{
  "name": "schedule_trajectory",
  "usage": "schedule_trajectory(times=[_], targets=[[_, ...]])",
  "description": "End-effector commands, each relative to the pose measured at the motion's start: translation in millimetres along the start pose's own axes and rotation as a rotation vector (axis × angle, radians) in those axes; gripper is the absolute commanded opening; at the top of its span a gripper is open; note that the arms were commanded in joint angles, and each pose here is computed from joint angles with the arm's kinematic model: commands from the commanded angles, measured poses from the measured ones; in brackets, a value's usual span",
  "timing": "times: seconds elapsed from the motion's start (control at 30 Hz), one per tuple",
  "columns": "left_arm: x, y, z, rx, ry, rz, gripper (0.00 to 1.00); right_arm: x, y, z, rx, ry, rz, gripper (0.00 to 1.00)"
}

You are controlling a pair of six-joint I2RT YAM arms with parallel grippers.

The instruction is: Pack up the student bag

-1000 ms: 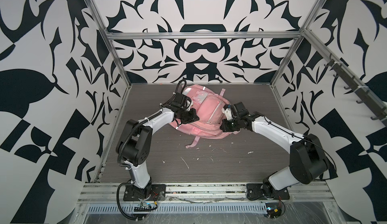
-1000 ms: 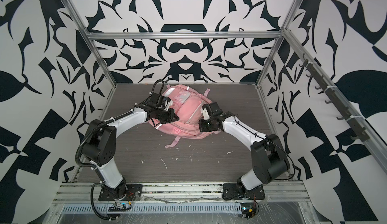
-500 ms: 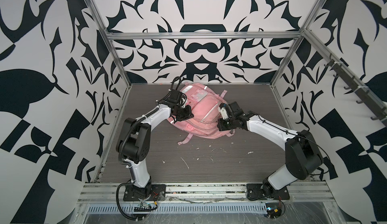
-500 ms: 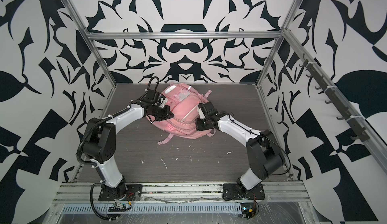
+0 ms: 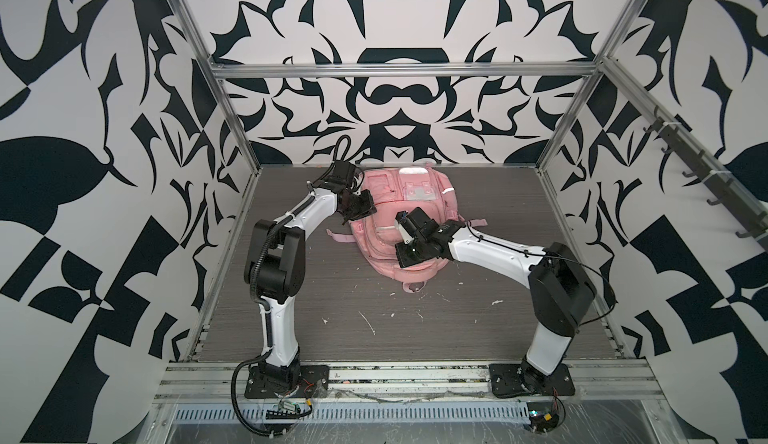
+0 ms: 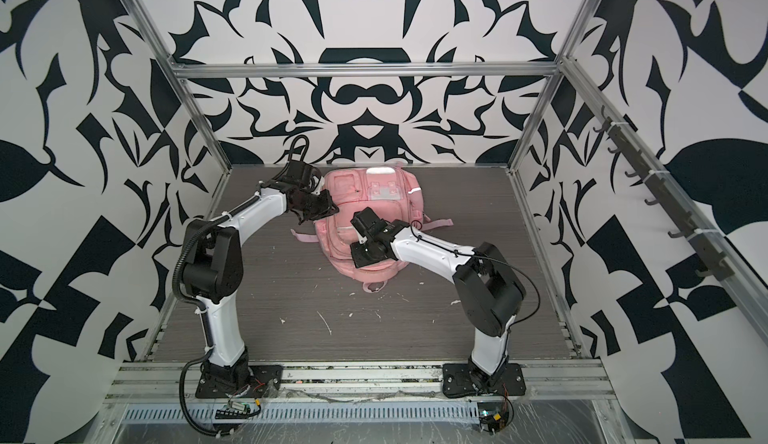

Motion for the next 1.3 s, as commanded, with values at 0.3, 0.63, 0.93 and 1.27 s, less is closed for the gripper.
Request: schedule_trajectory(times=[0.3,0.63,0.93,1.27], targets=[[37,-71,17,0.106,-0.096,0.035,0.46,6,24,25,0.020,0.091,-0.002,0.00],[10,-92,-5,0.097,-0.183,0.058,0.46,9,17,23,0.025,0.086,0.006,0.00],[-1,-91,-2,0.093,-0.143,0.078,0.09,14,11,3,0.027,0.002,0.017,0.00],[21,-81,24,0.095,-0.093,0.049,0.00,36,-13,-94,-0.132,-0.115,0.031,0.00]])
Point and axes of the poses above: each gripper's point midway between its finger pads, its own x axis back along the fingers, its own z axis along the line the jaws close on, y = z × x, the point moved 7 cm from there along x, back along the fingers, and after that the axes turned 6 degrees about x, right-handed, at the moved point
